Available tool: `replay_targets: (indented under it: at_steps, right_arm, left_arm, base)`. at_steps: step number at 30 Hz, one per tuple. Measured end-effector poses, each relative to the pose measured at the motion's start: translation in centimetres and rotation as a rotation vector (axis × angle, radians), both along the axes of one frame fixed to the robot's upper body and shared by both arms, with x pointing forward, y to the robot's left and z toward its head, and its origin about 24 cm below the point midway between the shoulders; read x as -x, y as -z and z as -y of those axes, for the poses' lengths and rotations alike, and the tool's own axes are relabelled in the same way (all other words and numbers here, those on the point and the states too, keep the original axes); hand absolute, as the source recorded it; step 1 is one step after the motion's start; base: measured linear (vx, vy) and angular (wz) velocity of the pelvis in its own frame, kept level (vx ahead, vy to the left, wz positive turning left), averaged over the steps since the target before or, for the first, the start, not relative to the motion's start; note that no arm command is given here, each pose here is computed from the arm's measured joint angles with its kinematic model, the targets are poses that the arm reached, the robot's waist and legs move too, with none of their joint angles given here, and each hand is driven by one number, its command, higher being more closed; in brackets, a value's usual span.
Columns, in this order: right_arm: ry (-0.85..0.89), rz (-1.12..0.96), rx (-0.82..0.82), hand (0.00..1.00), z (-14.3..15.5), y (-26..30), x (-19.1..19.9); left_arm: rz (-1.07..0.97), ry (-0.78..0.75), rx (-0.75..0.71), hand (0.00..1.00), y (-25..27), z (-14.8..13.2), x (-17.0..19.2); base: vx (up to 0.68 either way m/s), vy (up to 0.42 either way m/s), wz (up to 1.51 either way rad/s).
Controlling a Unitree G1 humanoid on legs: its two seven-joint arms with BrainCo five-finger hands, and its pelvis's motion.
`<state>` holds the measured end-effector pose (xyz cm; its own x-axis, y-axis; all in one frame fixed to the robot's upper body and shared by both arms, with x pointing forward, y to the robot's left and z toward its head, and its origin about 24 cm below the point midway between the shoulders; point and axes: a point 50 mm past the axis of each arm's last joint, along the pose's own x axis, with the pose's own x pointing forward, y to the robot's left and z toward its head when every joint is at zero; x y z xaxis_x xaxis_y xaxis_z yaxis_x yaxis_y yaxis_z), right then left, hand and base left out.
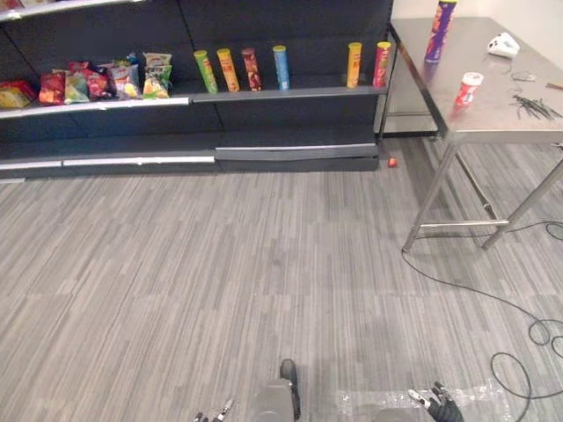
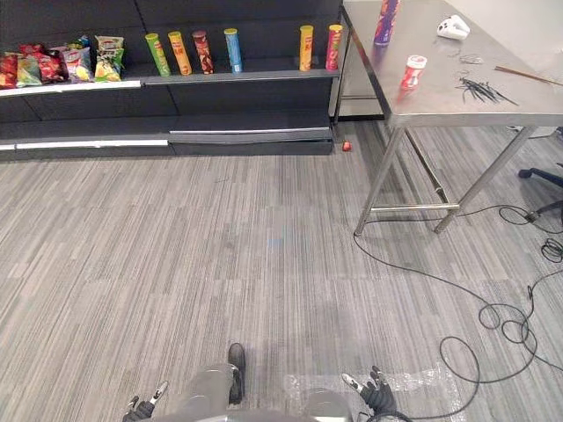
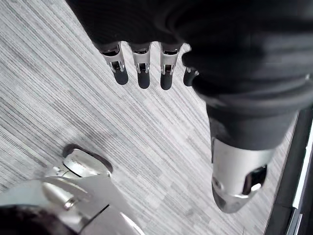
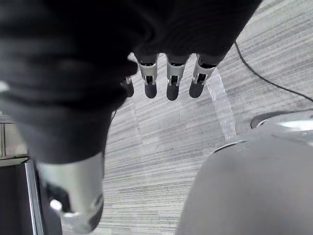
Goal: Put the gum and the chips on the shelf.
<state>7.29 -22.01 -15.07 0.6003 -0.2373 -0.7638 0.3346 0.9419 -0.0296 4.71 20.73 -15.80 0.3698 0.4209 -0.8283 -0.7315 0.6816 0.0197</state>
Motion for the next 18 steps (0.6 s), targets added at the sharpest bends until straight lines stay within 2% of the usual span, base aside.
replay_targets:
  at_steps: [8, 10, 13, 18]
  right_arm:
    - [0.049, 0.016, -0.037, 0.00, -1.0, 0.2, -0.1]
    - [0.065, 0.011, -0.025, 0.00, -1.1, 0.3, 0.5]
    - [0.086, 0.013, -0.018, 0.00, -1.3, 0.3, 0.5]
    - [0.077, 0.052, -0.003, 0.00, -1.1, -0.1, 0.0]
  left_arm:
    - [0.028, 0.039, 0.015, 0.00, -0.1, -0.9, 0.3]
    - [0.018, 0.087, 0.019, 0.00, -0.1, -1.2, 0.6]
    - [0.008, 0.155, 0.024, 0.00, -0.1, -1.4, 0.7]
    - [0.002, 0.184, 0.045, 0.00, 0.0, -1.2, 0.5]
  base:
    - [0.29, 0.198, -0.14]
    - [0.36, 0.164, 0.00]
    - [0.30, 0.101, 0.06]
    - [0.34, 0.010, 0.02]
